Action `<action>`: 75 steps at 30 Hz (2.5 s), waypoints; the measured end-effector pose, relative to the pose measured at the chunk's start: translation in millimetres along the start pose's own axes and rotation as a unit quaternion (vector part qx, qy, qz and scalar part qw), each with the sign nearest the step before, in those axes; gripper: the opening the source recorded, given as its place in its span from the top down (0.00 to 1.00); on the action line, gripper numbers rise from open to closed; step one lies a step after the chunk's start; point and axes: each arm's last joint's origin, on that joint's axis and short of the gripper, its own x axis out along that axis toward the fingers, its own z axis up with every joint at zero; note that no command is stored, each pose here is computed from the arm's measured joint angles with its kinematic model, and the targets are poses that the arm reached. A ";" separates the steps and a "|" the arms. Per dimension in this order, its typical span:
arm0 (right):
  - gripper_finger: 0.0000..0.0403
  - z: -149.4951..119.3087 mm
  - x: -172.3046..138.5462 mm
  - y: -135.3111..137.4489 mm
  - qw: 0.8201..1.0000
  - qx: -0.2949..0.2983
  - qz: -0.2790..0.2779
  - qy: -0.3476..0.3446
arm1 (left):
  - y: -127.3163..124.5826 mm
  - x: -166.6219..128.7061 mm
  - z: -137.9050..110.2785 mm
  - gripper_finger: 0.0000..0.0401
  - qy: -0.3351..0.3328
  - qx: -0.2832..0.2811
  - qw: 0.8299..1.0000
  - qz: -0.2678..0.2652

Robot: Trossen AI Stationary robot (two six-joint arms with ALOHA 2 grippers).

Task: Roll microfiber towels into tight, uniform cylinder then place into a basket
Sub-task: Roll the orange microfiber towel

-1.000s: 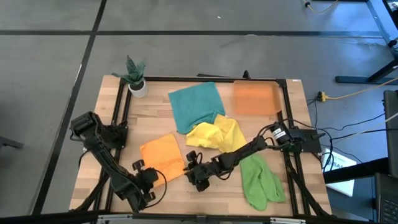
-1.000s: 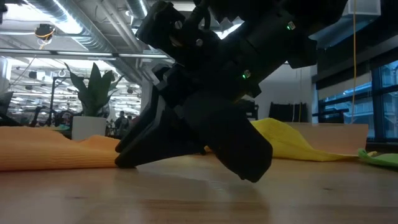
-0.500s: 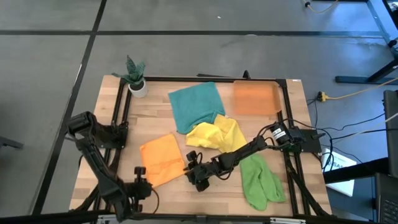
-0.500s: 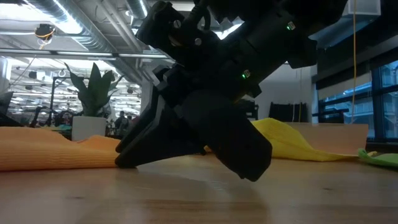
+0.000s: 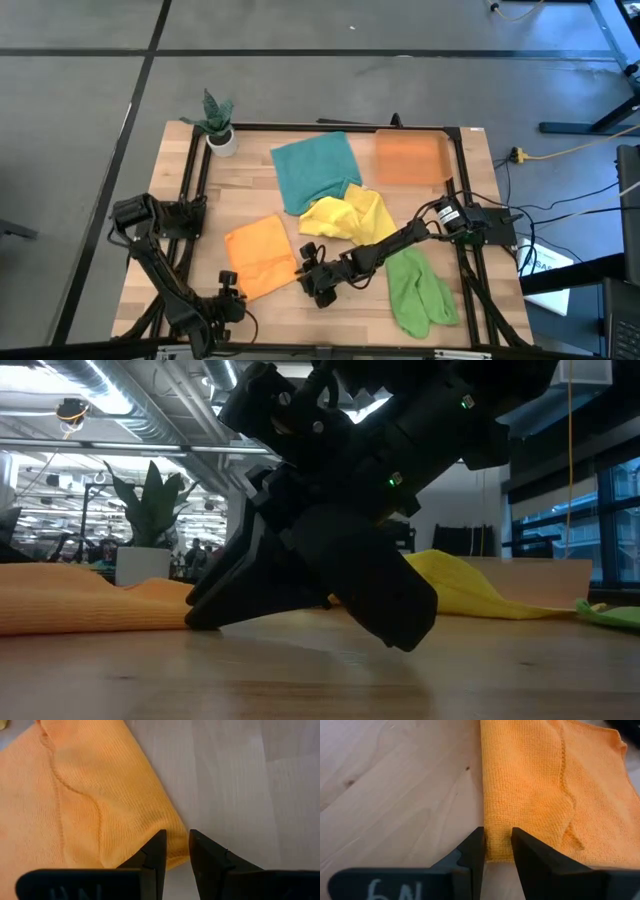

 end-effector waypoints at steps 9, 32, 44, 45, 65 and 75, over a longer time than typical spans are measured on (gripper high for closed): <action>0.75 0.0 0.0 0.0 1.000 0.000 0.000 0.000 | 1.1 4.1 1.0 0.83 0.012 -0.004 1.000 0.002; 0.97 -0.3 0.2 1.4 1.000 0.005 0.018 -0.003 | -1.9 22.5 -1.0 0.99 0.043 -0.032 0.998 0.013; 0.99 3.8 -2.3 0.8 0.997 0.040 0.064 -0.024 | 7.9 6.7 6.7 1.00 0.076 -0.070 0.994 -0.031; 0.99 5.7 -3.9 -1.0 0.996 0.046 0.075 -0.029 | 9.4 5.8 8.3 1.00 0.086 -0.082 0.992 -0.039; 1.00 19.3 -10.7 -26.8 0.976 0.160 0.145 -0.017 | 30.6 -3.8 31.2 1.00 0.086 -0.118 0.987 -0.063; 1.00 37.9 -13.6 -34.2 0.971 0.202 0.126 -0.031 | 42.3 -12.8 34.9 1.00 0.062 -0.148 0.986 -0.033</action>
